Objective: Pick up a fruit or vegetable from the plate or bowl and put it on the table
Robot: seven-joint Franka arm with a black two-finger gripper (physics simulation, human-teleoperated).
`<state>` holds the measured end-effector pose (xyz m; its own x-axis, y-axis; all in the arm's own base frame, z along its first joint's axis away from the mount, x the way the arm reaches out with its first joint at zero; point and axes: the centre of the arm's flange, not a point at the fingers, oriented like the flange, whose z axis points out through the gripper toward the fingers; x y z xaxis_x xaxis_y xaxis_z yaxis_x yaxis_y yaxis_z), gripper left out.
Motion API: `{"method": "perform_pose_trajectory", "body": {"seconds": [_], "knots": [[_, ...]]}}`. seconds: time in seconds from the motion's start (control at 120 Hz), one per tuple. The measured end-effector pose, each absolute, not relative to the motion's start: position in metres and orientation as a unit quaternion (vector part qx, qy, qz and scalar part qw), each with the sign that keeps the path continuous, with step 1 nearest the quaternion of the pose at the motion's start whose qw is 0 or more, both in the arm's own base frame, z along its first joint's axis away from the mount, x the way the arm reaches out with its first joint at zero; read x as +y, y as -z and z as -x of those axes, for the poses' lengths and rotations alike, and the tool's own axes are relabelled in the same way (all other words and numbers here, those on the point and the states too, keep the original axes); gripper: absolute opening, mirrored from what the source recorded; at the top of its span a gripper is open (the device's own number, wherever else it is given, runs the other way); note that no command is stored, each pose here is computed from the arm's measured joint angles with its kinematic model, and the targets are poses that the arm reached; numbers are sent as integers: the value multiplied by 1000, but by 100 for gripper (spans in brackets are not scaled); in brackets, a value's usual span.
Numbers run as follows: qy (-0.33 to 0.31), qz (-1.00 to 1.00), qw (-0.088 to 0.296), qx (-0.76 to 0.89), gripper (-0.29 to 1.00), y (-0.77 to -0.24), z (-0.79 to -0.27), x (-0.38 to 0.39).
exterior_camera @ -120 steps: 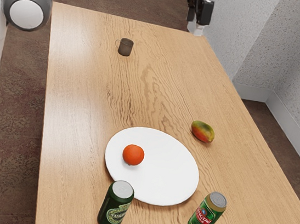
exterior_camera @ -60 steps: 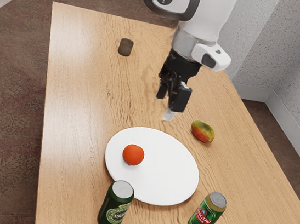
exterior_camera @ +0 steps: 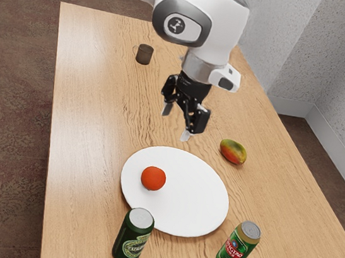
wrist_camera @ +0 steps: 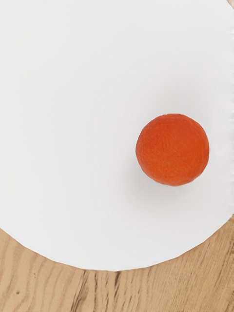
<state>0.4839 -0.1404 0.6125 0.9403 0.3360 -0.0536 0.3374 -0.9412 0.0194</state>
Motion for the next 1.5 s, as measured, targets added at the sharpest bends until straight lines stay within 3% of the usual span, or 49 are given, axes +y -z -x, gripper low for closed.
{"method": "perform_pose_trajectory", "body": {"seconds": [0.267,0.483,0.6,1.017,1.367,1.5], "knots": [[-9,-979,13,202,70,-571,-422,-125],[-1,-980,8,199,70,-529,-435,-137],[-8,-985,5,172,70,-524,-431,-168],[45,-987,-32,149,70,-504,-433,-167],[75,-987,-16,143,70,-488,-434,-178],[72,-988,-13,137,70,-492,-462,-182]]}}
